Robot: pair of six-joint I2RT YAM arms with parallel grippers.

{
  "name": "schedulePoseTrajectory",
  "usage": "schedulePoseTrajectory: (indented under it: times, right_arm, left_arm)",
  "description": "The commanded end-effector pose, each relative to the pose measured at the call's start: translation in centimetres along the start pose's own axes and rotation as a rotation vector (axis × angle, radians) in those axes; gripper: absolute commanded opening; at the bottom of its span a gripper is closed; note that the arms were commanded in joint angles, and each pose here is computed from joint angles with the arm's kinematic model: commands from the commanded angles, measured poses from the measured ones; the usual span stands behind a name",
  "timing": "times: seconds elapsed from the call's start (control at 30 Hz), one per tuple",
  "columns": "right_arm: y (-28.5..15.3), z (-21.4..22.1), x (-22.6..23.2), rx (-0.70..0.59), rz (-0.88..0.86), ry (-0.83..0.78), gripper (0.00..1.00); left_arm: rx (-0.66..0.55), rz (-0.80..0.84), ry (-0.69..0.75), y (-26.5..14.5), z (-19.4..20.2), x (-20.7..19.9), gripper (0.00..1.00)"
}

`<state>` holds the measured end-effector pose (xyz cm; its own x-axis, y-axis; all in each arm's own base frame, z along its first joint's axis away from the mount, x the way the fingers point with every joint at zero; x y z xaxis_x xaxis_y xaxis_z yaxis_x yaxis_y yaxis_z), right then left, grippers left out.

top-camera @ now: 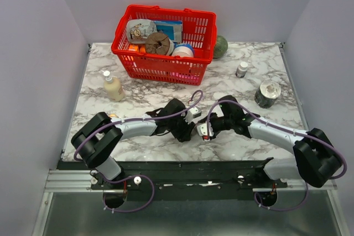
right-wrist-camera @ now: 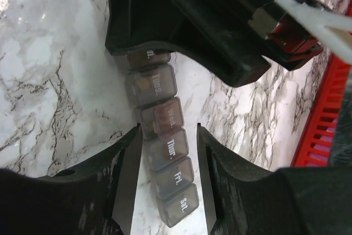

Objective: Sort the pills into containers

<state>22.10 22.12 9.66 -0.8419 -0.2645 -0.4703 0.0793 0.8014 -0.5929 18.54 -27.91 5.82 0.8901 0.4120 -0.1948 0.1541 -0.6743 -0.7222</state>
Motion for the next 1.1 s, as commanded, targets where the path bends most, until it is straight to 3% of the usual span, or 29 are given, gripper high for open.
schedulePoseTrajectory:
  times: [0.0,0.23,0.57,1.07]
  right_arm:
    - [0.5,0.5,0.0,0.017,0.022,-0.048,0.52]
    - [1.4,0.8,0.2,0.048,0.029,-0.067,0.51]
    - [1.2,0.5,-2.1,0.061,0.139,-0.055,0.41]
    - [2.2,0.9,-4.4,0.131,0.273,0.080,0.33]
  left_arm:
    - [0.016,0.070,-0.023,0.1,0.2,-0.5,0.44]
    - [0.016,0.097,-0.035,0.2,0.2,-0.6,0.44]
    - [0.021,0.087,-0.037,0.1,0.4,-0.4,0.43]
    - [0.003,0.069,-0.034,0.0,0.1,-0.2,0.43]
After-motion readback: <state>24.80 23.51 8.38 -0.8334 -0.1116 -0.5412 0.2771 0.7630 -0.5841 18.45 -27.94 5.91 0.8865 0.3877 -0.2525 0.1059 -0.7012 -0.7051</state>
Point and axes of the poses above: each gripper's point midway between its finger pads, its own y axis out along the fingers, its own x axis along the line the jaws close on, z = x × y, the point moved 4 cm from there along -y, back along the fingers, and after that the axes turned 7 degrees about y, right-handed, at the moved point
